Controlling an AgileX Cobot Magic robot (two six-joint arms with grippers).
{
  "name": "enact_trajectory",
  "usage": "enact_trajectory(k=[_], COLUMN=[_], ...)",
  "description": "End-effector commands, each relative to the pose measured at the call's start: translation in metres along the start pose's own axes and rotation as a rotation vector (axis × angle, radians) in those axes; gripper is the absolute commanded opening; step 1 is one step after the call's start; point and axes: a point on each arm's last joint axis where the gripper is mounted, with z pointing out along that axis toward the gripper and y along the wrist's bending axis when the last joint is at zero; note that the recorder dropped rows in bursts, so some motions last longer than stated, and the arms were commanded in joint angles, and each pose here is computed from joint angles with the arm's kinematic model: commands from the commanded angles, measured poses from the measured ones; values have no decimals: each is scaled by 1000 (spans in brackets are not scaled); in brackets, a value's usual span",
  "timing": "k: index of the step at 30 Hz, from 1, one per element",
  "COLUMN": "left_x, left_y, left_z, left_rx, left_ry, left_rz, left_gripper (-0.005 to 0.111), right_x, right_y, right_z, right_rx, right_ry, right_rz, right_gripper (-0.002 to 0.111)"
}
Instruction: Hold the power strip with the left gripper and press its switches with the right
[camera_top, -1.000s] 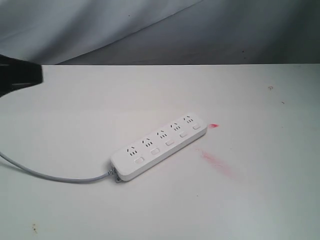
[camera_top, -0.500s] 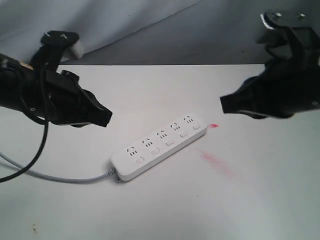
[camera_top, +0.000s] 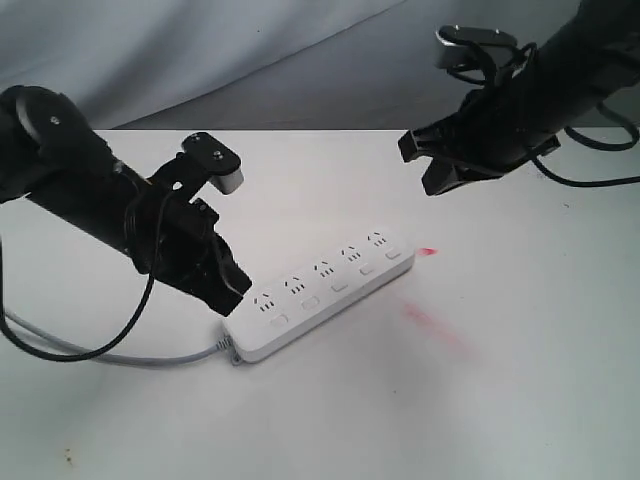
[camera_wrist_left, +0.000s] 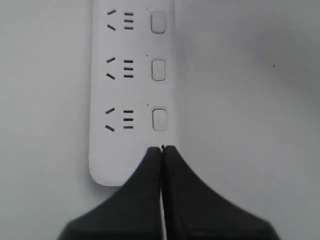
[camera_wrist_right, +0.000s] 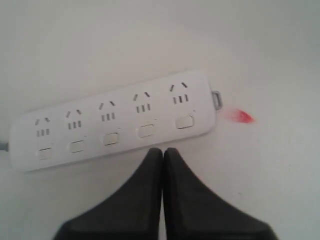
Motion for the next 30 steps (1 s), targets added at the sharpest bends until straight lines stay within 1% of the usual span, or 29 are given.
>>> enact_trajectory(k=[1, 4, 7, 11, 13, 16, 20, 24, 30], left_x=[-5, -2, 1, -2, -4, -5, -7, -8, -7], left_y=[9, 17, 19, 8, -1, -8, -8, -3, -1], left_z=[11, 22, 31, 42, 48, 53, 54, 53, 57], left_rx=[-3, -20, -12, 0, 1, -13, -26, -62, -71], left_ry=[85, 134, 152, 166, 180, 204, 194, 182, 185], left_rz=[95, 135, 149, 187, 237, 290, 277, 287, 285], left_gripper=[0, 0, 0, 0, 0, 0, 0, 0, 0], right_x=[-3, -4, -5, -6, -6, -6, -6, -10, -13], right_y=[-27, -37, -39, -38, -37, -36, -35, -28, -28], right_z=[25, 41, 50, 56, 58, 63, 68, 69, 69], right_rx=[14, 9, 1, -38, -58, -83, -122, -206, -199], right_ry=[74, 116, 130, 121, 119, 120, 117, 67, 32], right_rz=[47, 64, 71, 70, 68, 69, 42, -7, -14], right_gripper=[0, 0, 0, 0, 0, 0, 0, 0, 0])
